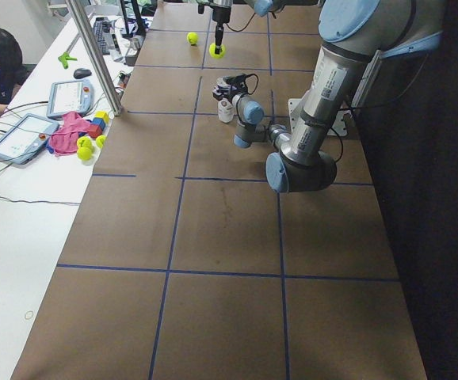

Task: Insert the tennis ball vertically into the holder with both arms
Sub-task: 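Carry the ball with the right gripper over the can's opening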

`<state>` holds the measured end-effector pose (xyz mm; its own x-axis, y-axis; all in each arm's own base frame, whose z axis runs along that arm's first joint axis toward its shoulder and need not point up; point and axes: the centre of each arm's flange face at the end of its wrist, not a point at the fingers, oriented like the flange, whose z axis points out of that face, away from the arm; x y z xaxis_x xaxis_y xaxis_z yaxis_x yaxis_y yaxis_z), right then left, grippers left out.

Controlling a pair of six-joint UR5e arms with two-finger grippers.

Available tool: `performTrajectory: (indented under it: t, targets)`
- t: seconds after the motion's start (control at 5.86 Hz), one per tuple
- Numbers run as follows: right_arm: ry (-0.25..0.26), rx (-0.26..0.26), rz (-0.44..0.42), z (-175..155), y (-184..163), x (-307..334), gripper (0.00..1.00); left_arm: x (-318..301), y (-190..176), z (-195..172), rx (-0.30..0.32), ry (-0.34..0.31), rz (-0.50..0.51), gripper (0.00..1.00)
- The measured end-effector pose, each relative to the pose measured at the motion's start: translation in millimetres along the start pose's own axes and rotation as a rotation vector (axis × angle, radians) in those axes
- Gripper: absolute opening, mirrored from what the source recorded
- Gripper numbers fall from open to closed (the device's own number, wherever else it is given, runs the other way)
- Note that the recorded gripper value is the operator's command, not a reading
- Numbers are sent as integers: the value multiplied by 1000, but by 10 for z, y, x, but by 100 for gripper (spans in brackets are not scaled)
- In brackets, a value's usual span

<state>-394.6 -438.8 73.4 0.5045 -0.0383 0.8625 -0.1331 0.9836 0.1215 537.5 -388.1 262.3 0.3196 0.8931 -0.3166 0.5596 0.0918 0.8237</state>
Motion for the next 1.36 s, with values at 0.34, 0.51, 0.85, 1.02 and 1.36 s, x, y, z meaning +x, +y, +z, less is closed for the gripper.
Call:
performTrajectory:
  t: [0.34,0.51,0.85,1.02,1.36]
  targets:
    - [42,12,5,112,351,-468,30,-7,27,-17,-6,-1,1,100]
    - [51,18,1,172,417,-560,30,-8,39,-22,-8,-2,1,100]
    - [83,19,5,364,352,-745,31,-8,46,-30,-9,-1,1,100]
    - [95,24,7,413,322,-766,42,-9,48,-34,-8,-1,1,100]
    - [114,37,-1,474,296,-738,98,-11,51,-41,-8,-1,1,100]
